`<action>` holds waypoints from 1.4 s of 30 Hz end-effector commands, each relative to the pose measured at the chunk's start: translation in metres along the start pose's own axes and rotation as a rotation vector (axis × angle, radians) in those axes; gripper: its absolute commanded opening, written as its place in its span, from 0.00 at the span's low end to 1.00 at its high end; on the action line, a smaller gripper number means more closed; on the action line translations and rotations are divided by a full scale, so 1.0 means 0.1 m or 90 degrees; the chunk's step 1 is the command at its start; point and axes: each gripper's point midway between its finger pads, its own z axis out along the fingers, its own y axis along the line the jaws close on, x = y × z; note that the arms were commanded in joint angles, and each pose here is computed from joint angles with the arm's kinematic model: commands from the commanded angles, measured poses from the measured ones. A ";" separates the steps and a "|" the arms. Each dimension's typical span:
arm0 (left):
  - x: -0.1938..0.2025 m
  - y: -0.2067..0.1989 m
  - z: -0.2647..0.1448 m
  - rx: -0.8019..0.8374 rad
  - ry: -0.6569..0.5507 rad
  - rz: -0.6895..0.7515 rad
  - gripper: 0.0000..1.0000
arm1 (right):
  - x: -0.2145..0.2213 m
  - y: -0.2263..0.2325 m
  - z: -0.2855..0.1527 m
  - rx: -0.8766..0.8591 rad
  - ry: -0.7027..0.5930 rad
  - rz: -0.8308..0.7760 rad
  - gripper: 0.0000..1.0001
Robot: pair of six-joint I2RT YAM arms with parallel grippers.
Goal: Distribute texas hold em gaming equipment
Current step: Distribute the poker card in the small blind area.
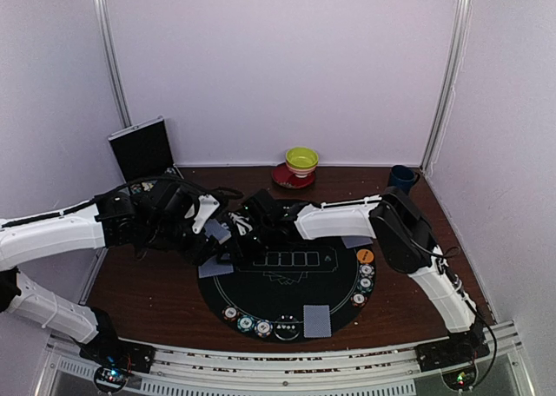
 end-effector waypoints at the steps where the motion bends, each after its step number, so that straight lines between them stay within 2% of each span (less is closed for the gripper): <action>1: -0.18 0.00 -0.05 0.000 -0.042 -0.002 0.60 | -0.03 -0.02 -0.10 0.060 -0.005 -0.025 0.56; 13: -0.20 0.01 -0.09 0.001 -0.050 -0.004 0.60 | -0.04 -0.02 -0.09 0.124 -0.007 -0.083 0.65; 21: -0.19 0.02 -0.11 0.001 -0.053 -0.004 0.60 | -0.08 0.01 -0.10 0.142 -0.010 -0.119 0.79; 29: -0.21 0.02 -0.13 0.000 -0.057 -0.003 0.60 | -0.13 0.02 -0.15 0.161 -0.014 -0.142 0.82; 35: -0.23 0.02 -0.11 0.001 -0.057 -0.002 0.60 | 0.00 0.09 -0.13 0.126 0.011 -0.134 0.82; 42: -0.31 -0.02 -0.10 0.013 -0.058 0.009 0.60 | -0.09 0.09 -0.42 0.135 0.007 -0.152 0.88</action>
